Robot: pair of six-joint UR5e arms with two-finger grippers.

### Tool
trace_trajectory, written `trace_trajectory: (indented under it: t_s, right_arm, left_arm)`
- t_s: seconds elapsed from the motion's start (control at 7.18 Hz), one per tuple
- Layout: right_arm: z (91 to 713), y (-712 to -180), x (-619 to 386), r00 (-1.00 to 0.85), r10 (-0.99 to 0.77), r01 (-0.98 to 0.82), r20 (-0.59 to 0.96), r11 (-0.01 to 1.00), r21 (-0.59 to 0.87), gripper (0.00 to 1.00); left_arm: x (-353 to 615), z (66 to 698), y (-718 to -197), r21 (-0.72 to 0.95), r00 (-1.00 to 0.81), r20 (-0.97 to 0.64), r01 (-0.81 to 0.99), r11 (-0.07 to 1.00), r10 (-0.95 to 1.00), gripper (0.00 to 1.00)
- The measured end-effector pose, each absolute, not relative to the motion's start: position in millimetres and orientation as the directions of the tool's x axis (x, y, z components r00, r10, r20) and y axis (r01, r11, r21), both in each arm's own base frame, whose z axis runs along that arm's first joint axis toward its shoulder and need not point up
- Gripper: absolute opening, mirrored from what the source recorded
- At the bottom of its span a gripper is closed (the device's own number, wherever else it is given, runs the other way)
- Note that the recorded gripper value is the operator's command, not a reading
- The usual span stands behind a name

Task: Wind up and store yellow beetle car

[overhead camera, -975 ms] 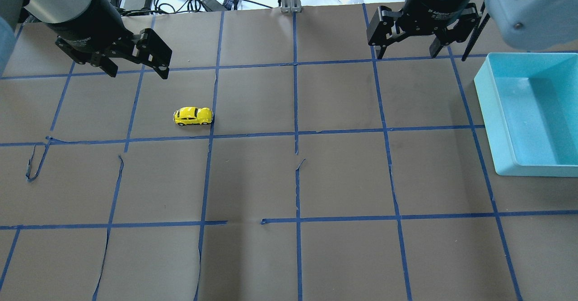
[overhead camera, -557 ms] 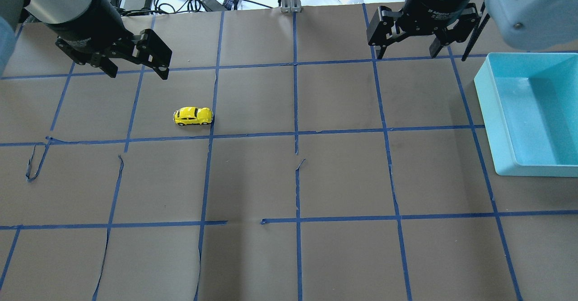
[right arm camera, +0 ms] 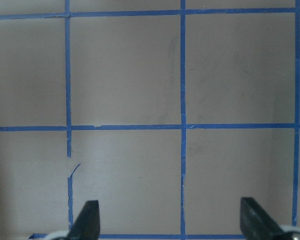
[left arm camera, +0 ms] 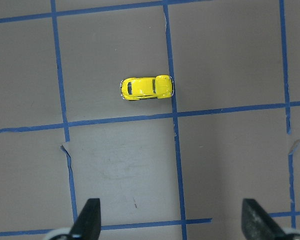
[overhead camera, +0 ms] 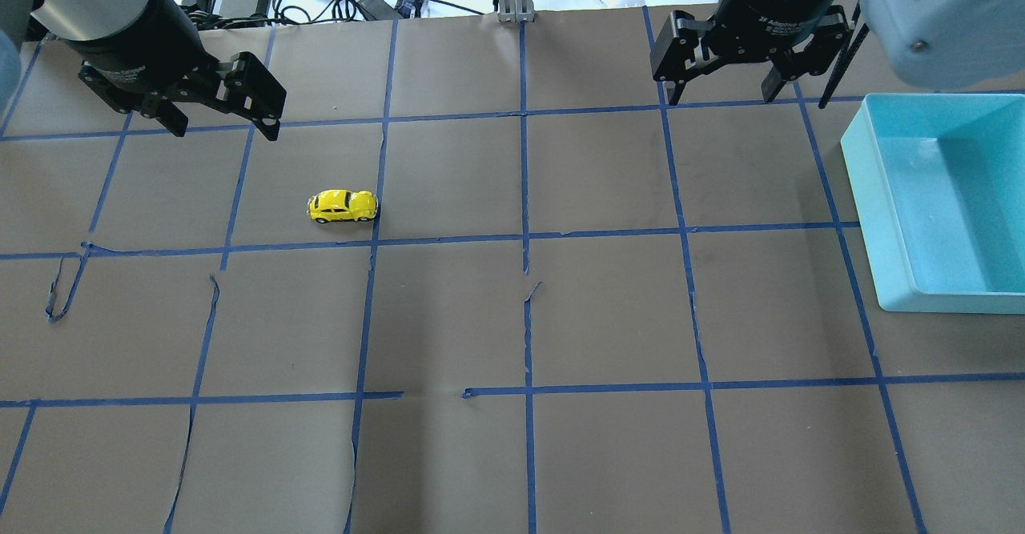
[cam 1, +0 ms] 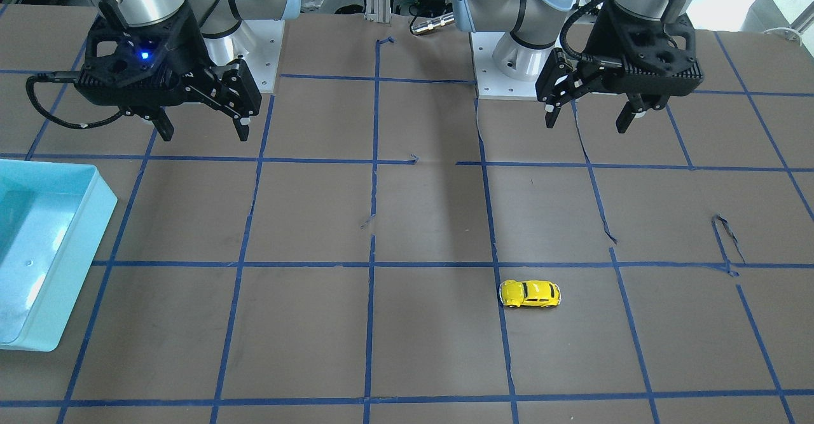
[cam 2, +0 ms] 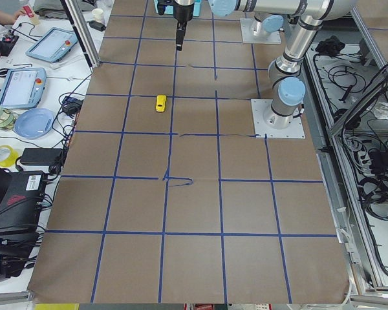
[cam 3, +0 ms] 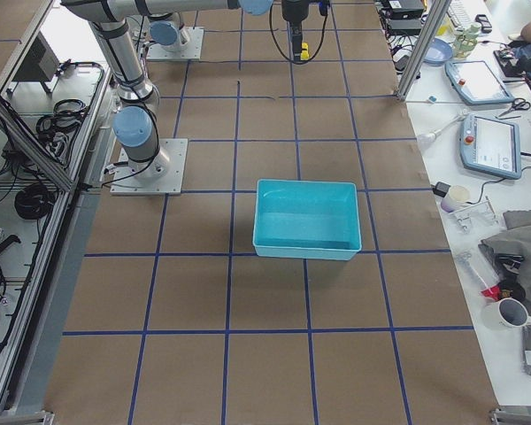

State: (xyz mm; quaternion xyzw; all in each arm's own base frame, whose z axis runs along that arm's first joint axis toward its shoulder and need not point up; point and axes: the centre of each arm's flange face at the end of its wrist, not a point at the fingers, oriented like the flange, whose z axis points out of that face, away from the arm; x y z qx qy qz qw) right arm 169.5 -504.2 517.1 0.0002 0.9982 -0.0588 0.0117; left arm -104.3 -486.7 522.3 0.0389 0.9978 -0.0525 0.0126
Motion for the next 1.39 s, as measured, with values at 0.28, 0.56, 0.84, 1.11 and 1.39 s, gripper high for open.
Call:
trace_trajectory:
  t_s: [0.28, 0.56, 0.84, 1.11, 1.39]
  right_arm:
    - [517.0, -504.2, 169.5, -1.000, -0.001, 0.002, -0.023, 0.993, -0.117, 1.00]
    - [517.4, -503.9, 169.5, -1.000, -0.001, 0.002, -0.023, 0.993, -0.118, 1.00]
    - [517.7, -503.8, 169.5, -1.000, -0.001, 0.002, -0.023, 0.993, -0.118, 1.00]
    - [517.7, -503.7, 169.5, -1.000, -0.001, 0.002, -0.023, 0.993, -0.119, 1.00]
    - [517.8, -503.7, 169.5, -1.000, -0.001, 0.002, -0.023, 0.993, -0.119, 1.00]
  left_arm:
    - [-104.3, 521.6, -486.7, -0.102, -0.997, -0.032, 0.078, 0.992, 0.075, 1.00]
    - [-104.6, 521.5, -487.0, -0.102, -0.997, -0.033, 0.079, 0.992, 0.076, 1.00]
    - [-104.9, 521.7, -487.1, -0.103, -0.997, -0.030, 0.079, 0.992, 0.076, 1.00]
    - [-106.0, 519.9, -490.3, -0.100, -0.996, -0.026, 0.083, 0.992, 0.080, 1.00]
    - [-108.2, 504.8, -500.4, -0.079, -0.984, -0.018, 0.178, 0.981, 0.177, 1.00]
